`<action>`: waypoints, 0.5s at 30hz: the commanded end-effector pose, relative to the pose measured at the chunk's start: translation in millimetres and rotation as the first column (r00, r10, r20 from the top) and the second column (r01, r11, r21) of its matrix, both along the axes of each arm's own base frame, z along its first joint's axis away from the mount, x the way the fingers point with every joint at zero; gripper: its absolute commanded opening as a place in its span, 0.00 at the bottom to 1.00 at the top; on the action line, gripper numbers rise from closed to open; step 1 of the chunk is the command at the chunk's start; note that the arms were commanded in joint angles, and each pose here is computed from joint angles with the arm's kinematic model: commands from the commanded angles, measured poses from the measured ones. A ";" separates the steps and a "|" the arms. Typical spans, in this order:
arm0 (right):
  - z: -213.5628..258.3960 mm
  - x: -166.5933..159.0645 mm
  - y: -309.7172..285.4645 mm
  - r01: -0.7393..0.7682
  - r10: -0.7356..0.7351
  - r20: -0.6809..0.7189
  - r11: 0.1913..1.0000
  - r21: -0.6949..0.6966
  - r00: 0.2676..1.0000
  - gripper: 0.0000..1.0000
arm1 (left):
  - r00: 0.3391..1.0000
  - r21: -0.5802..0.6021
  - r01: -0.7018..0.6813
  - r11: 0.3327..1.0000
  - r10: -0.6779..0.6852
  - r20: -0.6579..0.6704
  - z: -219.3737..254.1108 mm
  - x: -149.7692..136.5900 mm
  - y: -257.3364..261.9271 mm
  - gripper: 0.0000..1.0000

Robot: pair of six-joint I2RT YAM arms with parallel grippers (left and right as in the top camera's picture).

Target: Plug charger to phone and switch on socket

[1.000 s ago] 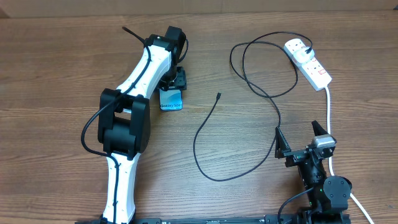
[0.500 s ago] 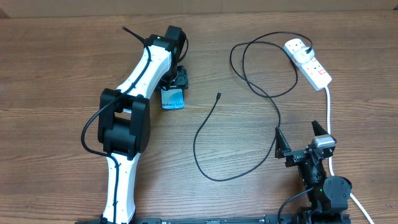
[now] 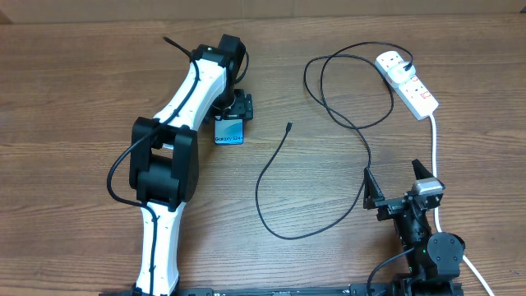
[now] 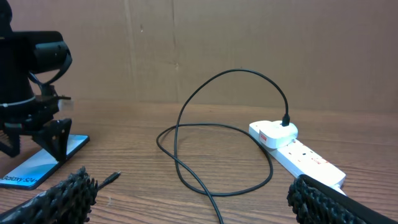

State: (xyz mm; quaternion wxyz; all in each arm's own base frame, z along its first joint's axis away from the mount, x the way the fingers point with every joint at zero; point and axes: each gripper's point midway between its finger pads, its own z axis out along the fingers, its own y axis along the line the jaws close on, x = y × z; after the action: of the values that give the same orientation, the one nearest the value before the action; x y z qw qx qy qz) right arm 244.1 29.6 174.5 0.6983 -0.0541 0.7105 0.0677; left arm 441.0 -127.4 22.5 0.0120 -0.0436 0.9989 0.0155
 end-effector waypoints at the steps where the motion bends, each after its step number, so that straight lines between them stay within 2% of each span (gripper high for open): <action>1: -1.7 0.1 -1.6 0.008 -0.008 0.005 1.000 -0.009 1.000 1.00 | 0.997 -0.029 0.007 1.000 -0.005 0.071 37.3 17.6 -5.7 0.96; 3: -1.7 0.1 -1.6 0.008 -0.008 0.005 1.000 -0.009 1.000 1.00 | 0.995 -0.040 0.002 0.999 0.002 0.098 61.4 22.6 -5.1 0.97; 7: -1.7 0.1 -1.6 0.008 -0.008 0.005 1.000 -0.009 1.000 1.00 | 0.975 -0.105 -0.071 0.992 0.092 0.204 142.1 27.8 1.3 1.00; 12: -1.7 0.1 -1.6 0.008 -0.008 0.005 1.000 -0.009 1.000 1.00 | 0.938 -0.246 -0.108 0.963 0.181 0.295 224.1 14.4 16.7 1.00; 15: -1.7 0.2 -1.8 0.009 -0.009 0.005 1.000 -0.009 1.000 1.00 | 0.916 -0.275 -0.148 0.950 0.237 0.323 254.1 0.3 38.7 1.00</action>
State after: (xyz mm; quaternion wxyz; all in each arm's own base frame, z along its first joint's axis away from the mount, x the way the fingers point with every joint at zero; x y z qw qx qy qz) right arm 244.1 29.5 174.4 0.6982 -0.0541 0.7107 0.0674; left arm 455.8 -107.9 218.1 0.1341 -0.1095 0.9821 -0.0741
